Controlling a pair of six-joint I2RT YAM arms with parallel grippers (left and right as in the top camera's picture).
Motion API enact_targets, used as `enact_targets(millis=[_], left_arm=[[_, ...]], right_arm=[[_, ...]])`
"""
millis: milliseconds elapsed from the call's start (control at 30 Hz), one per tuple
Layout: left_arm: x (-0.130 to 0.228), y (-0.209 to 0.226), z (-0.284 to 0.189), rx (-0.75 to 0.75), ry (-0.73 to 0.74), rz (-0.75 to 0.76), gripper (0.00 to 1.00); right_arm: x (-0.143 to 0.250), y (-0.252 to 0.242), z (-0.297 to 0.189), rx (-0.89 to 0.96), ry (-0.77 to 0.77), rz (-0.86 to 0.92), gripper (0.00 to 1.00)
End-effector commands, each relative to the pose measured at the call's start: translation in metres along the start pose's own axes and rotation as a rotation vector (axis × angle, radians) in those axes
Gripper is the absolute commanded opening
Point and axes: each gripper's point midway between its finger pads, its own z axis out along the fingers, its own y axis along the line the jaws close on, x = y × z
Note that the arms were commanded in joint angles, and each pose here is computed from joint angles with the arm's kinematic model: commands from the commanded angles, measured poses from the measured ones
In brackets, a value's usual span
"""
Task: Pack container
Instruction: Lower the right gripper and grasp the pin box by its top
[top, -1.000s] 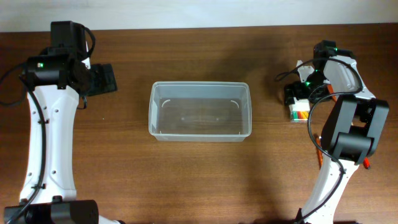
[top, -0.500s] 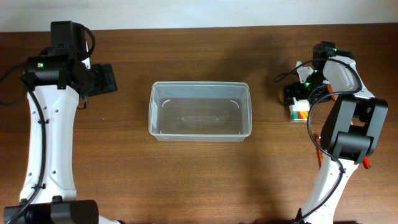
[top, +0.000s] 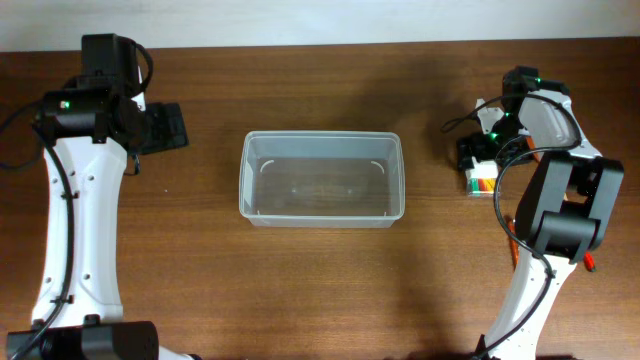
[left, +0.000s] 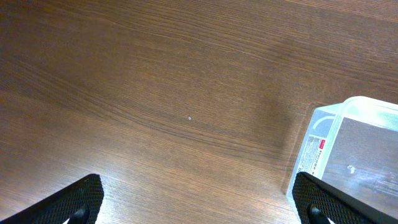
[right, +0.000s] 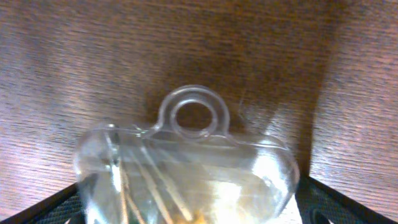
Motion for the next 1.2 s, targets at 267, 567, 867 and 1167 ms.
enact_targets(millis=[267,567,867,1167], left_arm=[[-0.004,0.004,-0.007,-0.012,-0.023,-0.002,0.99],[-0.005,0.004,-0.007,-0.012,-0.024,-0.002,0.99],[-0.004,0.004,-0.007,-0.012,-0.023,-0.002,0.99],[-0.005,0.004,-0.007,-0.013,-0.024,-0.002,0.99]], right_arm=[[0.01,-0.003,0.02,0.01,0.062,0.012,0.99],[0.011,0.0,0.02,0.023,0.075,-0.002,0.98],[0.007,0.012,0.02,0.029,0.075,-0.035,0.99],[0.008,0.013,0.02,0.027,0.08,-0.026,0.99]])
